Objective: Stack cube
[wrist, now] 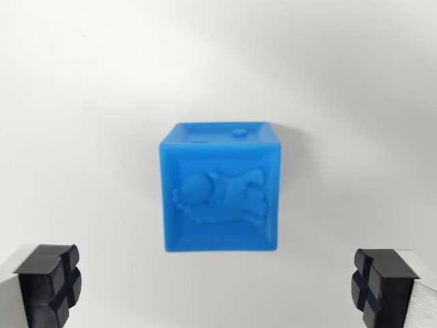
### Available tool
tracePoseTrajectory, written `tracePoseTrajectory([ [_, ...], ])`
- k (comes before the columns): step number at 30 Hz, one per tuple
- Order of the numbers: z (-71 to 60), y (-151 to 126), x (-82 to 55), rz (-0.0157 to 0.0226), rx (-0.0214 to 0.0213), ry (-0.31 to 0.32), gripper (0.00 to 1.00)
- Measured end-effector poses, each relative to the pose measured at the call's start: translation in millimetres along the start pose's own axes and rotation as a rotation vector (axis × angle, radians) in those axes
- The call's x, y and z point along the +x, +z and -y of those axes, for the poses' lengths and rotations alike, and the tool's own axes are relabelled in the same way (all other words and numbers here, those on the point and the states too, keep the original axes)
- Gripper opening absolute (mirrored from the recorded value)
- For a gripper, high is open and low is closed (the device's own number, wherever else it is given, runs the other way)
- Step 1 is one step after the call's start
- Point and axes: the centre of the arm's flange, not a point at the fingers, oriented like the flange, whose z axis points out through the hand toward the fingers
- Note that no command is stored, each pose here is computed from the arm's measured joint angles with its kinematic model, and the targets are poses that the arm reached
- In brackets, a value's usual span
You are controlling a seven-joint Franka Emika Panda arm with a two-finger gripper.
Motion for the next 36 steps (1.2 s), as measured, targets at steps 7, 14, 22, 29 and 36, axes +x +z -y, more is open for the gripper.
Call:
tracePoseTrajectory([
  [7, -0.4, 30, 0.1, 0.0013, 0.0006, -0.002, 1.0],
  [14, -0.3, 55, 0.1, 0.0015, 0.0002, -0.003, 1.0],
  [22, -0.3, 76, 0.3, 0.0008, -0.0001, -0.003, 1.0],
  [29, -0.6, 87, 0.5, 0.0, -0.0001, -0.002, 1.0],
  [36, -0.3, 88, 0.6, -0.001, 0.0, -0.003, 0.0],
])
